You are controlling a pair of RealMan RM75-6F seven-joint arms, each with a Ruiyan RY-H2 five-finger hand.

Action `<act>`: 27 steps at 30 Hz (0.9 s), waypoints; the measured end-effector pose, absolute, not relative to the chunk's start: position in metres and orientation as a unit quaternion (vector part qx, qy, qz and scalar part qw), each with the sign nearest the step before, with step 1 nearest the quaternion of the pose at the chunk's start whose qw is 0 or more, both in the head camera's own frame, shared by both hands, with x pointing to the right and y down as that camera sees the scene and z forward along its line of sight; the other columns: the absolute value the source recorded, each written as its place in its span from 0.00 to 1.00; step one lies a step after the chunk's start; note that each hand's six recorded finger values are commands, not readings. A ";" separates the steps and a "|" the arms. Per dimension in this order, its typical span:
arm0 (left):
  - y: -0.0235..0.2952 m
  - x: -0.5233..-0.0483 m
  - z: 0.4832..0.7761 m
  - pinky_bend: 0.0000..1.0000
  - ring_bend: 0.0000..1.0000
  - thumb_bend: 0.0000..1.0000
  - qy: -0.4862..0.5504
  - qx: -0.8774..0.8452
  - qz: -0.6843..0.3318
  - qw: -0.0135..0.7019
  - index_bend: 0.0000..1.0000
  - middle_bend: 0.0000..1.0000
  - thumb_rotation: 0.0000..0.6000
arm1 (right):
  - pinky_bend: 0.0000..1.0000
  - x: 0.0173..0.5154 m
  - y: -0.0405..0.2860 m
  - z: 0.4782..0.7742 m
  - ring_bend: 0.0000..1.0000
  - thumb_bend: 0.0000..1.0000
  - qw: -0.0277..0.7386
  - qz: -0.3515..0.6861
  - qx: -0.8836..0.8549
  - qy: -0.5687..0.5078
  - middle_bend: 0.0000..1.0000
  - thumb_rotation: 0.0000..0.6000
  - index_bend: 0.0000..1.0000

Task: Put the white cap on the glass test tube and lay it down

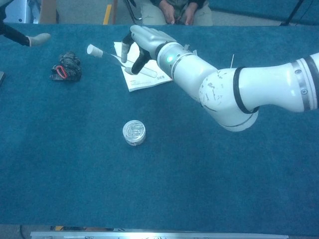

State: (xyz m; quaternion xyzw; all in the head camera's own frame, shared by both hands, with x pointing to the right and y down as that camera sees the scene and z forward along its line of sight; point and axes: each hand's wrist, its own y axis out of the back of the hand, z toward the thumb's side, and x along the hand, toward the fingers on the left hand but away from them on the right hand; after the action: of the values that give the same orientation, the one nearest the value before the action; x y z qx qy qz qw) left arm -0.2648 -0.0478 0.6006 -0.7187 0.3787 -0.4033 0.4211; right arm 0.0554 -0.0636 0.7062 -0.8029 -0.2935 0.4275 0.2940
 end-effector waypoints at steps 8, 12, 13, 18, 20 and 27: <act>-0.038 -0.287 0.599 0.08 0.00 0.34 0.386 -0.699 -0.392 0.457 0.15 0.13 1.00 | 0.30 0.070 -0.053 0.719 0.09 0.34 0.287 0.455 -0.799 -0.268 0.33 1.00 0.62; -0.031 -0.302 0.599 0.08 0.00 0.34 0.392 -0.684 -0.392 0.475 0.15 0.13 1.00 | 0.30 0.068 -0.048 0.728 0.09 0.34 0.285 0.460 -0.799 -0.262 0.33 1.00 0.62; -0.029 -0.304 0.599 0.08 0.00 0.34 0.392 -0.683 -0.392 0.475 0.15 0.13 1.00 | 0.30 0.067 -0.046 0.731 0.09 0.34 0.285 0.461 -0.799 -0.260 0.33 1.00 0.62; -0.024 -0.311 0.600 0.08 0.00 0.34 0.394 -0.679 -0.393 0.478 0.15 0.13 1.00 | 0.30 0.063 -0.037 0.745 0.09 0.34 0.295 0.468 -0.795 -0.249 0.33 1.00 0.62; -0.022 -0.312 0.601 0.08 0.00 0.34 0.394 -0.680 -0.393 0.477 0.15 0.13 1.00 | 0.30 0.061 -0.033 0.752 0.09 0.34 0.299 0.472 -0.793 -0.244 0.33 1.00 0.62; -0.018 -0.314 0.604 0.08 0.00 0.34 0.393 -0.682 -0.395 0.474 0.15 0.13 1.00 | 0.30 0.057 -0.023 0.770 0.09 0.34 0.307 0.479 -0.790 -0.230 0.32 1.00 0.62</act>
State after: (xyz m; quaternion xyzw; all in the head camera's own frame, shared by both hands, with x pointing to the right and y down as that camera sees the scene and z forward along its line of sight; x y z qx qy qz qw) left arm -0.3138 -0.0185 0.6044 -0.6816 0.3930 -0.3950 0.4743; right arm 0.0570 -0.0228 0.7701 -0.7895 -0.2304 0.4790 0.3068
